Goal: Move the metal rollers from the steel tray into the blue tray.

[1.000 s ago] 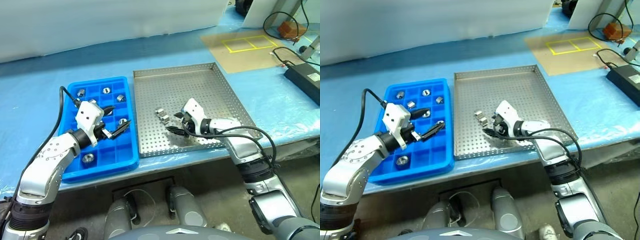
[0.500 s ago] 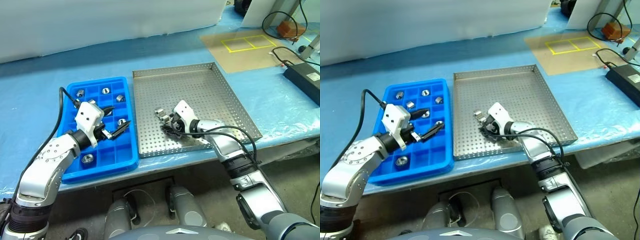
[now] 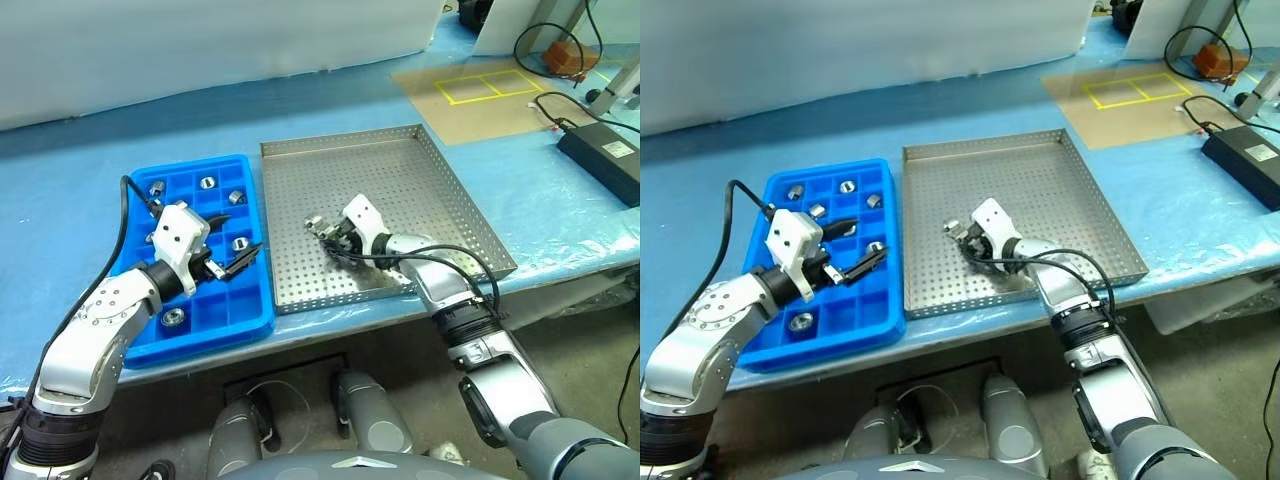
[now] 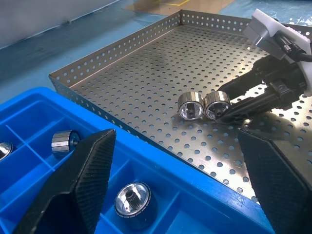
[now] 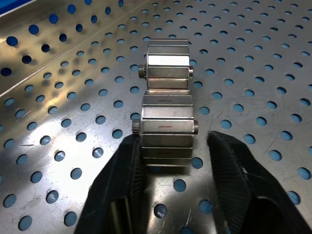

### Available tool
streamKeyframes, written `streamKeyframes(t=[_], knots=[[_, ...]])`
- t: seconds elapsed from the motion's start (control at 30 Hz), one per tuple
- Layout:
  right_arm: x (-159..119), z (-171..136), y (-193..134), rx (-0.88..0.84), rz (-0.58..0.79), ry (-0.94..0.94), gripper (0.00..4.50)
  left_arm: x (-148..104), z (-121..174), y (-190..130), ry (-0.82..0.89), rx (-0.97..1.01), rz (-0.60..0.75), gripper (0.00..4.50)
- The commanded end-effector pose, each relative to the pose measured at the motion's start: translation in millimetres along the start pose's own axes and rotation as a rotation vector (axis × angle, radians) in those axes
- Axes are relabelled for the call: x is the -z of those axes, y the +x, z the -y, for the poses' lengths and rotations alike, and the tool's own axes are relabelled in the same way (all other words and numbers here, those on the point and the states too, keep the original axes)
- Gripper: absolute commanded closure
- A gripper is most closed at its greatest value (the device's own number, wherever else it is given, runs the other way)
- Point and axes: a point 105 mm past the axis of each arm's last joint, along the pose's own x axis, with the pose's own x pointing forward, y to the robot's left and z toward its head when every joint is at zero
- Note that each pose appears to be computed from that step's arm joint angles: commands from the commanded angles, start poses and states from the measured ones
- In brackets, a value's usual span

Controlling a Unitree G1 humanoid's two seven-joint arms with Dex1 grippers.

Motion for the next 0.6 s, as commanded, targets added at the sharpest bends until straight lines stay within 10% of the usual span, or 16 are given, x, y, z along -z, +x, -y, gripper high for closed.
streamKeyframes(t=[0.03, 0.17, 0.6], knots=[[-18.0, -2.0, -0.5, -0.027, 0.062, -0.010, 2.98, -12.6, 3.0, 1.2, 0.030, 0.009, 0.040, 0.31], [-21.2, -3.0, -2.1, -0.033, 0.066, -0.017, 3.81, -14.0, 3.4, 2.3, 0.029, 0.013, 0.044, 0.31], [-66.9, -6.5, -38.9, -0.325, 0.181, 0.191, 3.81, -17.4, 10.9, 16.8, 0.170, 0.127, 0.059, 0.31]])
